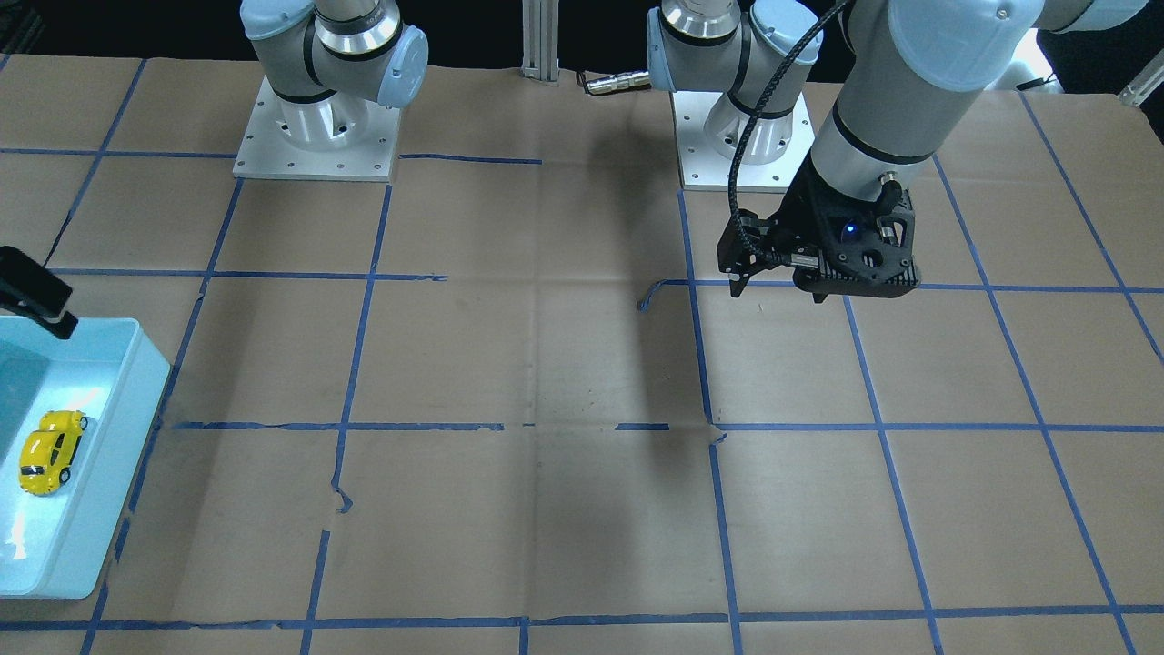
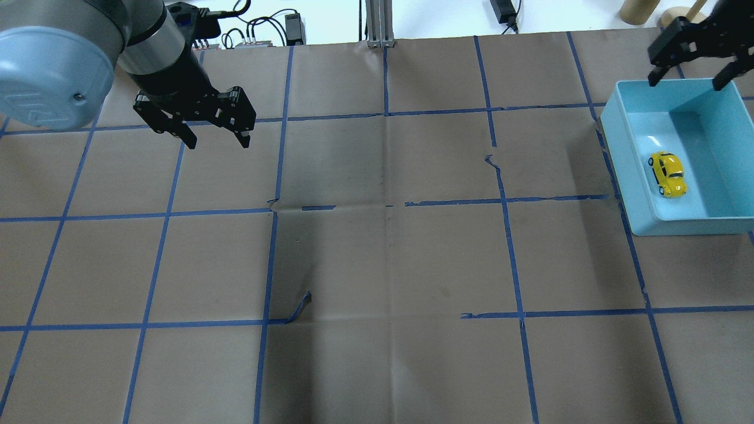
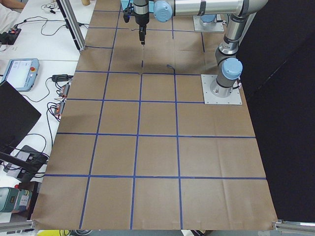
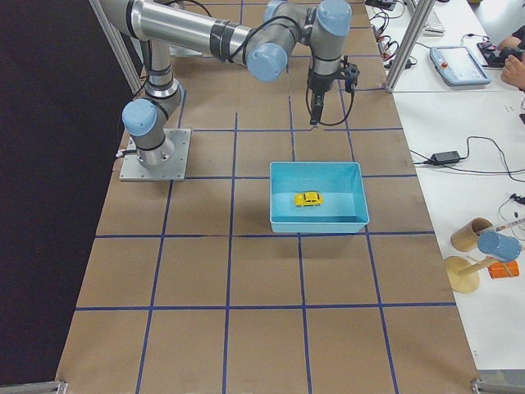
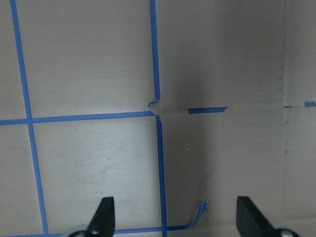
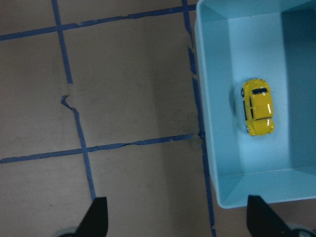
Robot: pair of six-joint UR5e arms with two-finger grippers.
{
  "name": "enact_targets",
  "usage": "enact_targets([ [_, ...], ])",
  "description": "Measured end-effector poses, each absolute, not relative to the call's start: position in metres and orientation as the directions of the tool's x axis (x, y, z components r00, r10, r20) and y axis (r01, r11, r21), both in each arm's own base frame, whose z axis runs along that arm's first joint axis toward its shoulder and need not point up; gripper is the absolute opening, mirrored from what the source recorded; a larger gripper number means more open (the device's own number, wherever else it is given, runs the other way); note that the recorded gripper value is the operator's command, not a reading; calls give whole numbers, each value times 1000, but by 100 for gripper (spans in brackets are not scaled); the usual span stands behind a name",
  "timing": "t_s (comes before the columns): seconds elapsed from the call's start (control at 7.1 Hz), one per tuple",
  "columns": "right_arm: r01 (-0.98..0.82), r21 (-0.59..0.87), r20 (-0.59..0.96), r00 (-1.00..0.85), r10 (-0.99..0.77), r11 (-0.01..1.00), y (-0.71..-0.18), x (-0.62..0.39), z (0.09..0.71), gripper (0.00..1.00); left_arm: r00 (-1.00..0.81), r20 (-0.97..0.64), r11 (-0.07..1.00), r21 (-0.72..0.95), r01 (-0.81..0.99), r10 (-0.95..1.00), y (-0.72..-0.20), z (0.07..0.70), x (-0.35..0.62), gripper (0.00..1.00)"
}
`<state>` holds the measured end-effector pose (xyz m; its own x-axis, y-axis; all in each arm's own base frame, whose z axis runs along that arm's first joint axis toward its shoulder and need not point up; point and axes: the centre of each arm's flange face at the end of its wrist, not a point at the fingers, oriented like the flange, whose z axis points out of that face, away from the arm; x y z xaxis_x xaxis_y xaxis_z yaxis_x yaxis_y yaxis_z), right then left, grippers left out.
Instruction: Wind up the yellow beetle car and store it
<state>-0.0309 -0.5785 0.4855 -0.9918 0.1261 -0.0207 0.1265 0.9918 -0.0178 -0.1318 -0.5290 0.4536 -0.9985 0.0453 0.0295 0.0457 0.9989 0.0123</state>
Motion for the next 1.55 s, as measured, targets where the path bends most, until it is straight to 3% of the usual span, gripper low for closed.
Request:
enact_targets([
  [0.56, 70, -75, -18, -997, 68, 995, -540, 102, 528, 100, -998, 35, 999, 17, 45, 44, -527, 452, -133, 88],
  [1.55, 1, -48, -20, -1000, 0, 999, -532, 123, 516, 99, -998, 37, 998, 27, 50, 49, -522, 450, -135, 88],
])
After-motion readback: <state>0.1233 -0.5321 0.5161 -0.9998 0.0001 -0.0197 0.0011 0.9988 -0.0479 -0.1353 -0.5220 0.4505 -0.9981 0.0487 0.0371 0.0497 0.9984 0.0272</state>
